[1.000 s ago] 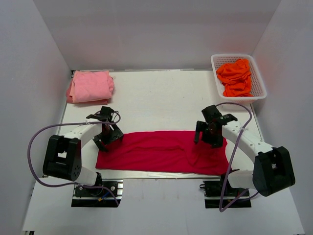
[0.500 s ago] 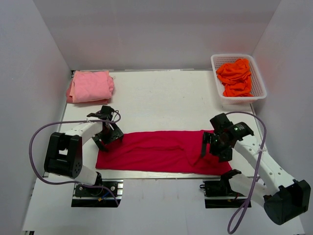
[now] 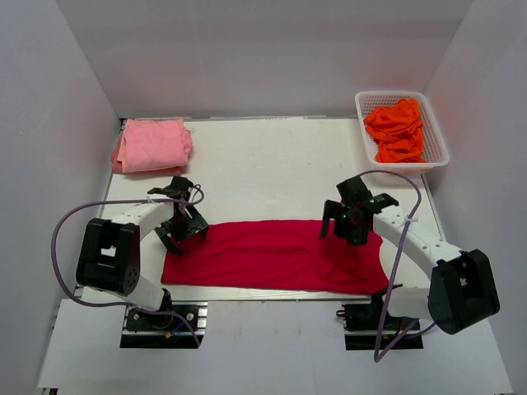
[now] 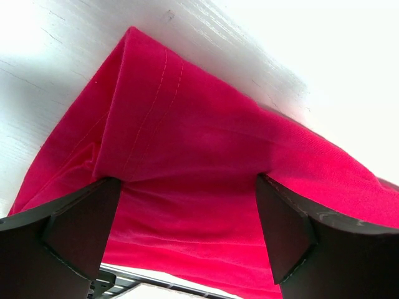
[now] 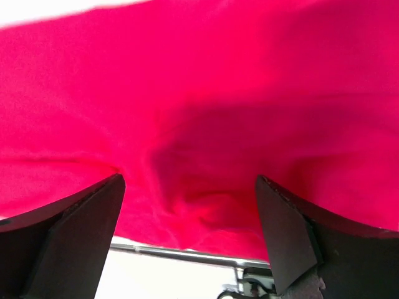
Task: Fold and stack the t-shirts
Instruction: Fold the other side of the tshirt into a rectangle
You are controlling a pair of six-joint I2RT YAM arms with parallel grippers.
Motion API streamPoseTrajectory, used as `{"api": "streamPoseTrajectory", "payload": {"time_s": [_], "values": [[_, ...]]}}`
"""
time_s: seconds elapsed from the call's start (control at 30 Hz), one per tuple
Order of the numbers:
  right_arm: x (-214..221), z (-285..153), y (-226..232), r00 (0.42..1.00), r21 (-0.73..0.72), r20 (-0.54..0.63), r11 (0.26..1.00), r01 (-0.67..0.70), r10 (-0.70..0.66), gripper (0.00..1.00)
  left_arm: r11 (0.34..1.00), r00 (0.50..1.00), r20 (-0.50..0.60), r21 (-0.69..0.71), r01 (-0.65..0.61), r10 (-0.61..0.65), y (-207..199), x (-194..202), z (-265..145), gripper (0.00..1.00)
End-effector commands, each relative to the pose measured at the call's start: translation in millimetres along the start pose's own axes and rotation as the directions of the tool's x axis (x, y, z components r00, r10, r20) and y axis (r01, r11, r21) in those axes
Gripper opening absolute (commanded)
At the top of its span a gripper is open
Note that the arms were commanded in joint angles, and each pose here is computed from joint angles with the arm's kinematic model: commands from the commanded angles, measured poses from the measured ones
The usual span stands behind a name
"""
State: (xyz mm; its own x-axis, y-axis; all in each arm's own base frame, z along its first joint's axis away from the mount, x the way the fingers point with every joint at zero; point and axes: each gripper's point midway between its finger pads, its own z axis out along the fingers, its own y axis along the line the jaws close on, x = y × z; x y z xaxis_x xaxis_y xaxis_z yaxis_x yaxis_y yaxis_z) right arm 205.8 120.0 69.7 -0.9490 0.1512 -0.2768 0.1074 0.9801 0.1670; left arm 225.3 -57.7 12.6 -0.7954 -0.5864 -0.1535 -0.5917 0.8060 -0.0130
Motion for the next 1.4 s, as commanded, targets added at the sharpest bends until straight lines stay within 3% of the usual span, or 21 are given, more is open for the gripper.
{"api": "streamPoseTrajectory", "payload": {"time_s": [0.0, 0.23, 0.3, 0.47, 0.53, 0.7, 0.87, 1.0, 1.13, 1.2, 1.37], "values": [[18.8, 11.6, 39.1, 0.999, -0.259, -0.027, 0.966, 0.014, -0.021, 0.9, 0.999, 1.0, 0.007, -0.035, -0.002, 0.002, 8.3, -1.0, 16.7, 1.0], [129.0, 4.6, -8.8, 0.954, -0.166, -0.285, 0.976, -0.143, 0.091, 0.9, 0.999, 1.0, 0.006, -0.051, -0.003, 0.004, 12.5, 0.4, 14.5, 1.0], [131.5, -10.7, -6.3, 0.965, -0.23, -0.243, 0.961, -0.154, 0.096, 0.9, 0.999, 1.0, 0.012, -0.044, -0.002, 0.003, 11.8, -0.6, 12.7, 1.0], [102.0, -22.8, -2.3, 0.99, -0.251, -0.103, 0.961, -0.116, 0.093, 0.9, 0.999, 1.0, 0.016, -0.053, 0.007, -0.006, 8.5, -5.7, 11.8, 1.0], [90.2, -22.2, -0.9, 0.992, -0.208, -0.107, 0.974, -0.095, 0.073, 0.9, 0.998, 1.0, 0.012, -0.058, 0.006, -0.005, 7.6, -6.6, 11.2, 1.0], [38.1, -21.6, -27.0, 0.992, 0.029, 0.068, 0.994, -0.109, 0.107, 0.9, 0.998, 0.999, 0.043, -0.068, 0.008, -0.005, 5.5, -16.6, 5.2, 1.0], [10.9, -38.6, -66.0, 0.975, 0.295, 0.183, 0.939, -0.175, 0.125, 0.9, 0.998, 0.999, 0.044, -0.066, 0.009, -0.006, 4.3, -18.0, 3.0, 1.0], [43.1, -28.3, -90.1, 0.993, 0.466, 0.032, 0.878, -0.112, 0.11, 0.9, 0.997, 0.999, 0.036, -0.074, 0.007, -0.004, 7.2, -15.0, 4.9, 1.0], [80.0, -9.5, -70.9, 0.987, 0.373, -0.135, 0.927, -0.034, 0.09, 0.9, 0.997, 0.999, 0.035, -0.075, 0.007, -0.004, 11.5, -11.1, 4.6, 1.0], [81.3, -4.9, -52.6, 0.991, 0.276, -0.126, 0.961, -0.004, 0.04, 0.9, 0.998, 0.999, 0.042, -0.069, 0.008, -0.005, 9.8, -12.6, 5.0, 1.0], [117.1, -12.0, -28.4, 0.966, 0.128, -0.249, 0.986, 0.107, -0.073, 0.9, 0.996, 0.999, 0.036, -0.088, 0.005, -0.002, 15.1, -9.6, 6.4, 1.0]]}}
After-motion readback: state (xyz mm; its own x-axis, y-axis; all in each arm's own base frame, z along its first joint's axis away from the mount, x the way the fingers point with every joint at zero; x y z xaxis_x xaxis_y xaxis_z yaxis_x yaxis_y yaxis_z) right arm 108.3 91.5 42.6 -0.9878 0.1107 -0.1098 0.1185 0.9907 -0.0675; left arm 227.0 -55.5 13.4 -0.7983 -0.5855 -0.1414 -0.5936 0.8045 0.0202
